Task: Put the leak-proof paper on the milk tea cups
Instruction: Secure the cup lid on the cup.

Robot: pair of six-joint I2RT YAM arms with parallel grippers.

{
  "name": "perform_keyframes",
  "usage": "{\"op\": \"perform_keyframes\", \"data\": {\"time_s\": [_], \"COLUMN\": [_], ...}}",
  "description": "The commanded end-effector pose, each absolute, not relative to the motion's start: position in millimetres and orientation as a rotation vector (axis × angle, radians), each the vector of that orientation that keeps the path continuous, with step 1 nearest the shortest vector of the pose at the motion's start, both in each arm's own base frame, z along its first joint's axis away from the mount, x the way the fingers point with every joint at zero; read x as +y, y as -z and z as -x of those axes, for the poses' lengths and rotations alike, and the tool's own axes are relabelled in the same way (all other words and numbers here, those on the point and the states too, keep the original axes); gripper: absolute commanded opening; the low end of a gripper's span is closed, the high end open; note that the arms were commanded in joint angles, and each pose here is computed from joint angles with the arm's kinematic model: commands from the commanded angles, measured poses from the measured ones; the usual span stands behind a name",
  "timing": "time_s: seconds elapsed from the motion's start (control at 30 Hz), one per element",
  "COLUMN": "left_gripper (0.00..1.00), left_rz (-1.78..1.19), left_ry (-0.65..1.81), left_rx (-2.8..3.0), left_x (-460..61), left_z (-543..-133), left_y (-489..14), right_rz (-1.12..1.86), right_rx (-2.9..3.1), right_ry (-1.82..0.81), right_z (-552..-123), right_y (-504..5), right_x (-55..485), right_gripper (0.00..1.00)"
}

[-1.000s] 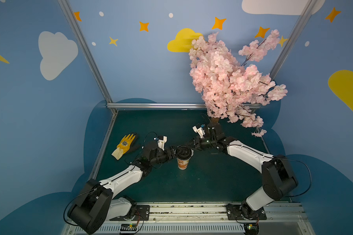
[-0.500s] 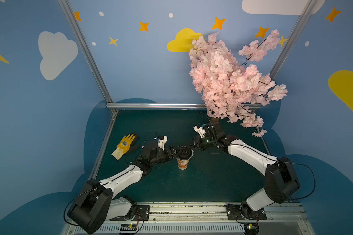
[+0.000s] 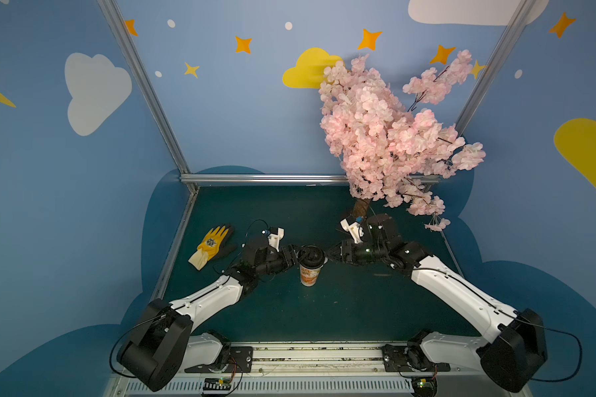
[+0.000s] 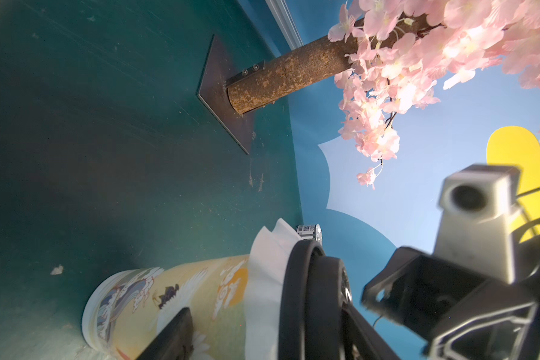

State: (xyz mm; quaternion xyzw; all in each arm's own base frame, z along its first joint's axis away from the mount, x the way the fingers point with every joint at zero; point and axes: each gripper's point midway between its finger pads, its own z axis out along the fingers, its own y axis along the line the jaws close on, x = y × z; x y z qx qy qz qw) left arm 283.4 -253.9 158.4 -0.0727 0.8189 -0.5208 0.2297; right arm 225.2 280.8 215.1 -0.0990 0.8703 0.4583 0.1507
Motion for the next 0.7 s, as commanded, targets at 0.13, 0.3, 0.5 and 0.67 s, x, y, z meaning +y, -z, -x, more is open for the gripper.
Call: {"op": "perform_keyframes", "data": {"time_s": [0.13,0.3,0.5,0.67], "left_gripper": [0.86,1.0,1.0,1.0], "left_rz": [0.347,0.273,0.197,0.142], "left_ry": [1.291,1.352,1.42,1.393], "left_rx": [2.51,2.372,2.272,2.243], "left_x": [-233.6,-234.4,-238.1,-234.4], "left_z": [-256.0,-276.6,-288.8,-288.3], "left_y": [-100.7,-153.3,-197.1,-221.3], "right_rz": [0.227,0.246,0.25,0.225], "right_rx": [2.569,2.566,2.548,2.531], "right_ry": [-1.25,-1.23,-1.209,-1.129], "right_z": [-213.0,-210.3,-208.6,-212.3], "right_y": [-199.4,-201.7,-208.0,-212.1], "right_x": [265.6,261.9,255.2,237.6], "right_gripper": [0.45,0.45,0.46,0.46]}}
